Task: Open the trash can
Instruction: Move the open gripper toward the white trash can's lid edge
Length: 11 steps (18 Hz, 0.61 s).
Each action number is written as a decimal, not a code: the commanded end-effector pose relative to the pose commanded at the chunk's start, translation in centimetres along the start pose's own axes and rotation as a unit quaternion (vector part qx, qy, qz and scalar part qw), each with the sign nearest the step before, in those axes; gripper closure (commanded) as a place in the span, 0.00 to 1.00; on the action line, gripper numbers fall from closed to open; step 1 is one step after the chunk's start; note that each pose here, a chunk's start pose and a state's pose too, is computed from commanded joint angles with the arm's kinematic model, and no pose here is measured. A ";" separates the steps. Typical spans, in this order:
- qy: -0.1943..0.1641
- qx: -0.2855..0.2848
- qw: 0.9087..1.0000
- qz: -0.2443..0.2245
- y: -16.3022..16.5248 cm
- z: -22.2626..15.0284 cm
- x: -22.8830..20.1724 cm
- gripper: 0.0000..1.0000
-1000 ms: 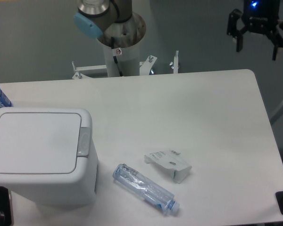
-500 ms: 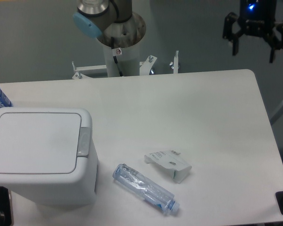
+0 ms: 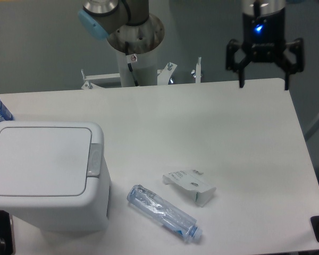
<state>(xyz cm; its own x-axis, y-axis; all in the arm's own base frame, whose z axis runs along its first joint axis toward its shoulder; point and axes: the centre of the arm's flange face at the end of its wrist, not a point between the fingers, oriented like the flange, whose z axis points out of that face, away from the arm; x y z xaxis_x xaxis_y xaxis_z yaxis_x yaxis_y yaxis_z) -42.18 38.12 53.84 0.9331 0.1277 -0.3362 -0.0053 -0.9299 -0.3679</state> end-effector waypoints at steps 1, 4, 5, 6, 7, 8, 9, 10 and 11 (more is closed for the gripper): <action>0.002 0.002 1.000 -0.008 -0.4 0.0 0.4 0.00; 0.011 0.007 1.000 -0.029 -1.9 0.2 2.0 0.00; 0.014 0.008 0.999 -0.034 -2.3 0.4 2.5 0.00; 0.018 0.008 0.999 -0.039 -2.7 0.6 3.0 0.00; 0.021 0.010 0.999 -0.046 -3.2 0.7 3.6 0.00; 0.026 0.011 0.998 -0.055 -3.8 0.9 4.2 0.00; 0.030 0.011 0.997 -0.069 -4.3 1.1 4.9 0.00; 0.036 0.012 0.996 -0.086 -4.9 1.3 5.6 0.00; 0.042 0.012 0.994 -0.103 -5.6 1.5 6.6 0.00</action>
<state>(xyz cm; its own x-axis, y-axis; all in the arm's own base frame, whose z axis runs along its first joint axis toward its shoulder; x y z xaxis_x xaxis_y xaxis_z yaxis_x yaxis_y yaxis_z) -36.51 44.71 52.41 0.9418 0.2849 -0.1784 0.1819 -0.8782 -0.4424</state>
